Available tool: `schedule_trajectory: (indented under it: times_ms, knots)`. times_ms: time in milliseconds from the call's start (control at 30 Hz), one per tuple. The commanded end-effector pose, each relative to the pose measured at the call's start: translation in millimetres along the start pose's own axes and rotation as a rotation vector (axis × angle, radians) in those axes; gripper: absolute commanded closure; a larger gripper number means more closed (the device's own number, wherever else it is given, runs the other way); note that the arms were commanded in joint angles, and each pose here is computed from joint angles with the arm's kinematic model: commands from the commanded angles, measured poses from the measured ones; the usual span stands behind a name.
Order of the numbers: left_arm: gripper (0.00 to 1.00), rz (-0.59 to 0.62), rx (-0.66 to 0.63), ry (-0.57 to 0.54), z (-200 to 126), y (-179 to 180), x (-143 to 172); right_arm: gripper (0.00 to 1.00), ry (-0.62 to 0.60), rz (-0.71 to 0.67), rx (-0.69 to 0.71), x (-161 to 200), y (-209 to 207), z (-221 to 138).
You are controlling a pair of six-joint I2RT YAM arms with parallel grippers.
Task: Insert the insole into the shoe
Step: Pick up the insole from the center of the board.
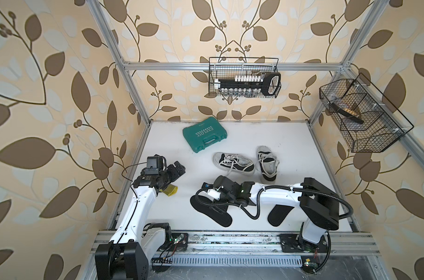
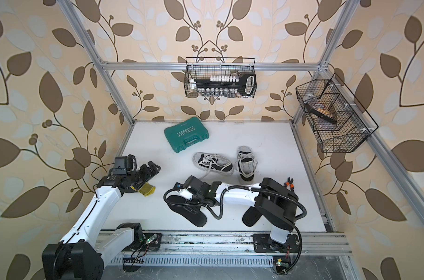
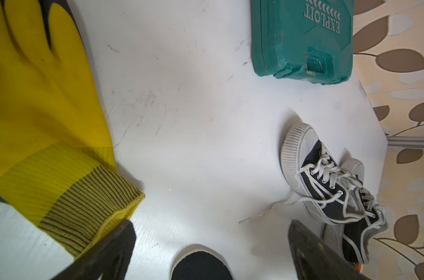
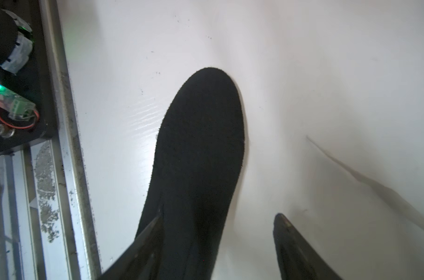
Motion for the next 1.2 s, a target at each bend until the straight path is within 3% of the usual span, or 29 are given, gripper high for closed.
schedule_trajectory:
  times_ms: [0, 200, 467, 667, 800, 1167]
  knots:
    - [0.01, -0.024, 0.016, 0.029, 1.3, 2.0, 6.4, 0.33, 0.083, -0.042, -0.015, 8.7, 5.5, 10.9]
    - [0.01, -0.025, 0.012, 0.032, 1.4, 3.8, 6.4, 0.39, 0.132, -0.061, -0.056, 12.0, 12.4, 25.8]
    - [0.01, -0.03, 0.007, 0.035, 2.0, 5.4, 6.8, 0.56, 0.205, -0.07, -0.047, 19.8, 12.2, 43.0]
    - [0.01, -0.032, 0.027, 0.042, 2.9, 4.7, 10.6, 0.88, 0.179, -0.061, -0.016, 13.8, 8.5, 35.8]
    - [0.01, -0.03, 0.037, 0.052, 3.2, 3.6, 12.6, 1.0, 0.135, -0.017, 0.019, 4.7, 3.3, 25.7]
    - [0.01, 0.007, 0.159, 0.077, 2.3, -18.7, 13.3, 1.0, -0.078, 0.261, 0.251, -13.8, -51.6, -29.6]
Point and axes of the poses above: each gripper's point midway between its finger pads, its own z axis out along the fingers, its own y axis along the line the jaws close on, x = y × z, the point moved 1 cm from there along -z, back along the fingers, and after that the axes turned 4 degrees about -z, right-handed, at the moved point
